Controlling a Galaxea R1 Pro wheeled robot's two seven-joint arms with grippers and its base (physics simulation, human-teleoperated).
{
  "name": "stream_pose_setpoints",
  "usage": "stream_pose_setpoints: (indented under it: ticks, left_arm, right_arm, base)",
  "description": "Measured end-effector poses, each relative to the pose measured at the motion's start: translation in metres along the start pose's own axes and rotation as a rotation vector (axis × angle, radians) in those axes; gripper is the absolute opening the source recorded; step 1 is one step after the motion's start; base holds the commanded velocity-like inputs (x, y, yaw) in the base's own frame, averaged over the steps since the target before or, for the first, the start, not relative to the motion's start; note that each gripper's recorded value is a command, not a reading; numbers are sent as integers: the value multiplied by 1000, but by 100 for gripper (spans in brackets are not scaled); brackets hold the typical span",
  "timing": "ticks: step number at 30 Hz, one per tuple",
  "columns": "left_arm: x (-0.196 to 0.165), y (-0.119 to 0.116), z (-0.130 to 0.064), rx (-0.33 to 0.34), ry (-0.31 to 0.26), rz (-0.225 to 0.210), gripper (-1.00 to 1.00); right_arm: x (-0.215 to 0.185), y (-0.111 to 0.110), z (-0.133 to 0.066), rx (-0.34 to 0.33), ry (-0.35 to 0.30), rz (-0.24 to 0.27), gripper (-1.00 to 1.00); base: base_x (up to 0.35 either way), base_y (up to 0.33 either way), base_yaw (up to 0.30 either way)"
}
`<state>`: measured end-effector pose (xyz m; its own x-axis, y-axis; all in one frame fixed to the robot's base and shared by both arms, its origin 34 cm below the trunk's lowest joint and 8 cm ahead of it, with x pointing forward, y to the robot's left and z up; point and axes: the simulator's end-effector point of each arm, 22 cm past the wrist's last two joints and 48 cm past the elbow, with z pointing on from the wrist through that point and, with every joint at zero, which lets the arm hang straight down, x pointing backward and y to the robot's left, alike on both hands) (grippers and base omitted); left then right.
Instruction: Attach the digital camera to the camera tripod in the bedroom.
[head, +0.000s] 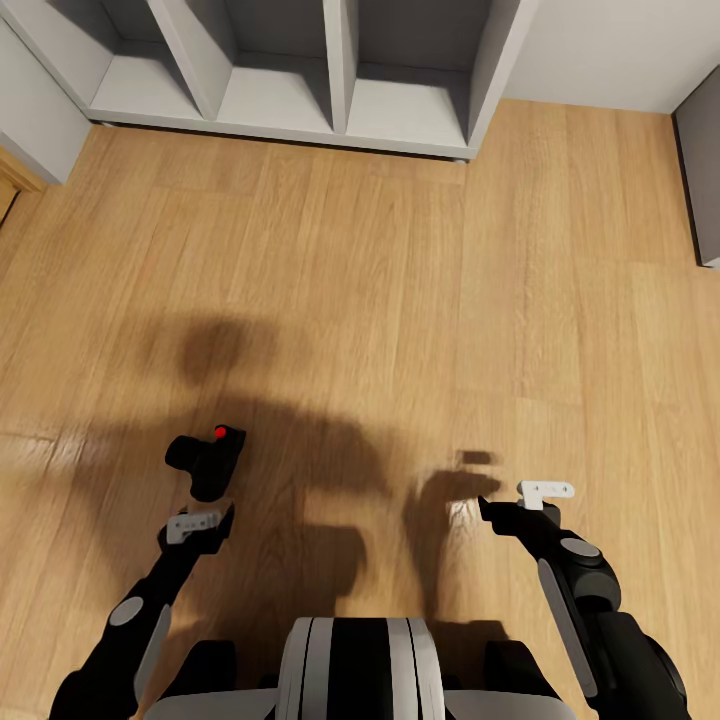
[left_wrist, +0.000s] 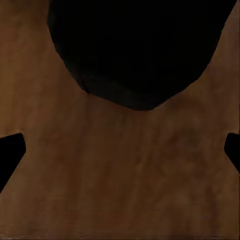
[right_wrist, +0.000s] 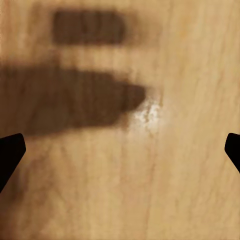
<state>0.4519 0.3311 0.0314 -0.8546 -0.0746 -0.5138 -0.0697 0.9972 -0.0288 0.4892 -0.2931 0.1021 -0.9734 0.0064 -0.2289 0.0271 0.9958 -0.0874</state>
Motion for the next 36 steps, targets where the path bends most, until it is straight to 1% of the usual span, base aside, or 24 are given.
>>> stream_pose_setpoints:
  ticks: [2,3,6,10,11,12,15,20,29,36]
  left_arm:
    - [10,2,-1,-10,20,-4,100]
    - [24,2,-3,-18,47,-9,100]
    - [37,2,-5,-21,74,-14,100]
    - [42,2,-6,-24,74,-11,100]
    - [42,3,-6,-24,70,-10,100]
    - [36,7,-7,-29,40,2,100]
    - [28,11,-6,-34,10,13,100]
    - [21,14,-6,-39,-10,21,100]
    - [-3,19,-4,-58,-64,35,100]
    - [-9,19,-3,-59,-77,38,100]
  right_arm:
    - [0,0,0,0,0,0,100]
    - [0,0,0,0,0,0,100]
    - [0,0,0,0,-1,0,100]
    - [0,0,0,-1,-1,0,100]
    - [0,1,0,-1,-1,0,100]
    - [0,1,0,-2,-2,0,100]
    - [0,2,0,-3,-3,0,100]
    - [0,3,0,-4,-3,-1,100]
    - [-1,3,0,-5,-5,-2,100]
    - [-1,2,0,-3,-5,0,100]
  base:
    - [0,0,0]
    - [0,0,0]
    - [0,0,0]
    - [0,0,0]
    - [0,0,0]
    - [0,0,0]
    - [0,0,0]
    - [0,0,0]
    - [0,0,0]
    - [0,0,0]
